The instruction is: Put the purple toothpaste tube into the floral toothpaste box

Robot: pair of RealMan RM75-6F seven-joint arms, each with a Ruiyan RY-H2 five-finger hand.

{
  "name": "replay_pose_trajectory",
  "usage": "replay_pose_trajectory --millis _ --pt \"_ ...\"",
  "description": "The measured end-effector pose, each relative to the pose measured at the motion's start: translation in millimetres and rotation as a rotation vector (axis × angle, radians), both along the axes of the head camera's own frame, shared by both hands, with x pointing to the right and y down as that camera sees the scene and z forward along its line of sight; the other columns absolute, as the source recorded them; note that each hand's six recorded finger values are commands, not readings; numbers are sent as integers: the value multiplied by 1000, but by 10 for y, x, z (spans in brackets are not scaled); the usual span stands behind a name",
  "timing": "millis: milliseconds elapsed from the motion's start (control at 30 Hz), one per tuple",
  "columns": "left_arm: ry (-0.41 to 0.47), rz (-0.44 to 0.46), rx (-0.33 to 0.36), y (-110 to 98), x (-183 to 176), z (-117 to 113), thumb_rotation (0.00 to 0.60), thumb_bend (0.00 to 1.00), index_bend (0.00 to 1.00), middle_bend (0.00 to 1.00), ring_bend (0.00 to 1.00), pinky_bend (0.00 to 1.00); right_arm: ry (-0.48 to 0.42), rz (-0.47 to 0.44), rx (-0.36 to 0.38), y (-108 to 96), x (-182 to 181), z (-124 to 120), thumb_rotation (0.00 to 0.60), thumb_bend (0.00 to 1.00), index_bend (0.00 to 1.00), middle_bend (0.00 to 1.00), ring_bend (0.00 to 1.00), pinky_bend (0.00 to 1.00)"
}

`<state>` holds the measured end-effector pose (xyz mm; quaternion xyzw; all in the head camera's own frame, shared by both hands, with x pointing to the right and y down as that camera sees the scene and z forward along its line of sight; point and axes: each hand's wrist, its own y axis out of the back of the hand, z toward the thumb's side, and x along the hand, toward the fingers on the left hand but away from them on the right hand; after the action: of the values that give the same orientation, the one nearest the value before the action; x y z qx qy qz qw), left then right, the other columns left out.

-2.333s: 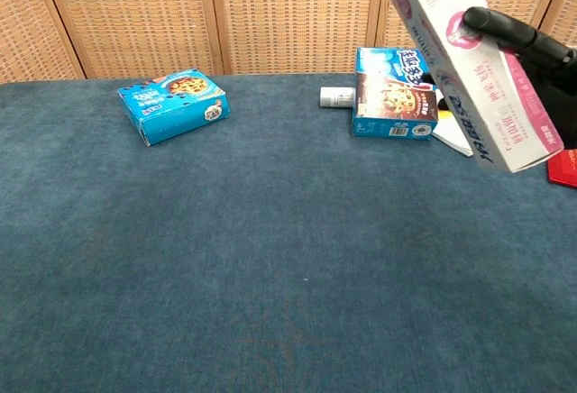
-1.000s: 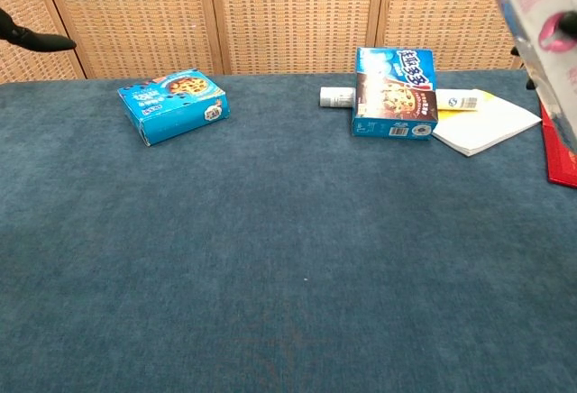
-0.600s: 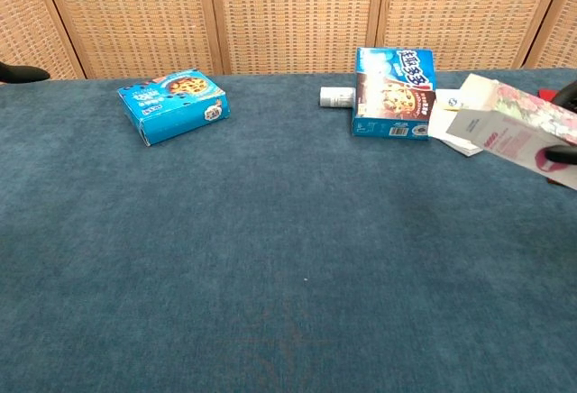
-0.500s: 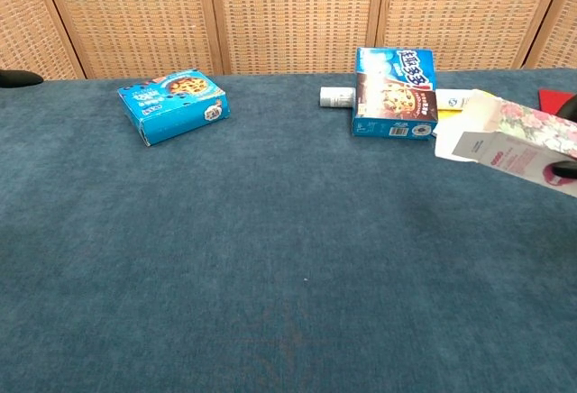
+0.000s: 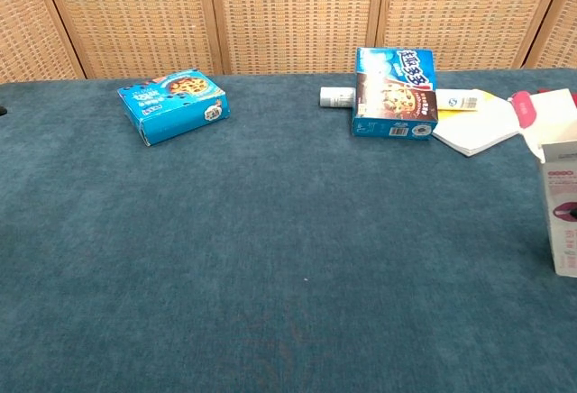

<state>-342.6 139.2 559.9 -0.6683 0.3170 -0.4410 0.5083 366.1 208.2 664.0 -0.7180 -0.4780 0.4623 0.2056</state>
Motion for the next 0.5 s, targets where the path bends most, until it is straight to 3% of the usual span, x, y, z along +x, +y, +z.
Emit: replay_pose_trajectory --millis 300,500 --pt "-1 -35 -17 87 -188 83 600 226 0 0 0 0 -43 2 -50 107 -59 89 600 119 594 430 356 414" --pt "15 -41 -26 119 -214 103 600 226 0 0 0 0 -105 -38 -82 171 -308 172 600 119 583 381 307 372"
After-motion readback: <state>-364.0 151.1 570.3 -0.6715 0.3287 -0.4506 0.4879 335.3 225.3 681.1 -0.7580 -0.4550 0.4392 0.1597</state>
